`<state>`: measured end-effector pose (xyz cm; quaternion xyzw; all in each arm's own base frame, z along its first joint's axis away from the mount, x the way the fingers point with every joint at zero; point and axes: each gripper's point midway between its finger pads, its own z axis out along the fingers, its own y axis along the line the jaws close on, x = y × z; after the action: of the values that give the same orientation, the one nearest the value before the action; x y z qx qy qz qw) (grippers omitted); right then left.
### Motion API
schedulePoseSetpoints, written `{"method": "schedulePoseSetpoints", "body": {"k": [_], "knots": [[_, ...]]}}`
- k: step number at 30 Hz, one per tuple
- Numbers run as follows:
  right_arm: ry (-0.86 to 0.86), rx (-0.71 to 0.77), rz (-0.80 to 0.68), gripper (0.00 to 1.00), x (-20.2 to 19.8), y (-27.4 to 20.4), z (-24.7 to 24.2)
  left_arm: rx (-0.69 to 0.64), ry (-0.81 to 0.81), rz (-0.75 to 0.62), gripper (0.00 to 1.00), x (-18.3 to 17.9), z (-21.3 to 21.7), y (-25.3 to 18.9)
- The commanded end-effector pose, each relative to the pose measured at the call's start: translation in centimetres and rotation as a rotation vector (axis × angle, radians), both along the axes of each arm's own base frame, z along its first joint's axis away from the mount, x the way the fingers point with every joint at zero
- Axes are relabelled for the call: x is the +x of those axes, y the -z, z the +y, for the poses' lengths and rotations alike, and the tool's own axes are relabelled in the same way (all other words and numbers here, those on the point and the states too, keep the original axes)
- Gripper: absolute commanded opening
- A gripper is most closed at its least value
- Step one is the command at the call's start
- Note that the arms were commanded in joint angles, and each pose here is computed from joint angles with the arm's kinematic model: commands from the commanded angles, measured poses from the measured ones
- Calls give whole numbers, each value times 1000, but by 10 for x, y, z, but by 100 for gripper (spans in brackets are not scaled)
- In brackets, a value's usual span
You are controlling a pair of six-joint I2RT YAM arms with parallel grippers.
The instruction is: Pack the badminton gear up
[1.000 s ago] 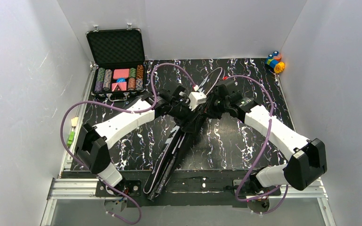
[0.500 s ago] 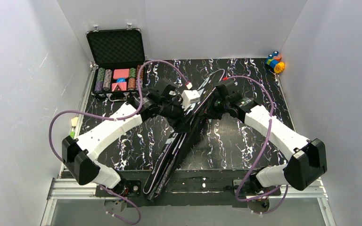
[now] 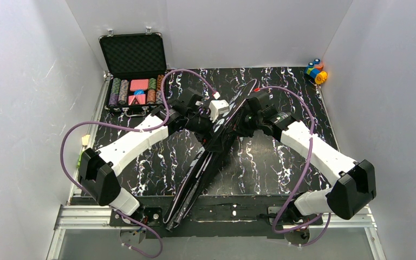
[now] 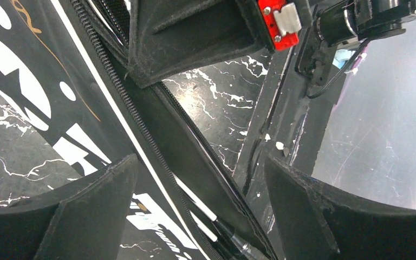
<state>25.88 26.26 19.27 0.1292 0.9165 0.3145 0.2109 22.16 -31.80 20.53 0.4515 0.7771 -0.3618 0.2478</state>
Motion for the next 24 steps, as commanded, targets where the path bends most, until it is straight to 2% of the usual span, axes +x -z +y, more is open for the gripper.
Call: {"method": "schedulePoseSetpoints", "body": {"k": [1,5,10,16,20,22,24], "knots": [[-21,114,-112,1,5,-54,15,-69,34,-26,87,-2,-2,-19],[-20,123,-123,1,6,-59,16,-50,46,-18,94,-4,0,-11],[-26,135,-128,1,7,-64,19,28,62,-70,92,-11,3,9],[-32,142,-123,1,5,-65,22,178,11,-173,75,-2,6,33],[-30,141,-113,1,4,-61,23,226,-17,-227,62,6,6,36],[-27,141,-110,1,3,-60,22,238,-32,-242,54,11,7,35],[-28,143,-112,1,2,-60,22,239,-40,-249,37,12,7,33]]}}
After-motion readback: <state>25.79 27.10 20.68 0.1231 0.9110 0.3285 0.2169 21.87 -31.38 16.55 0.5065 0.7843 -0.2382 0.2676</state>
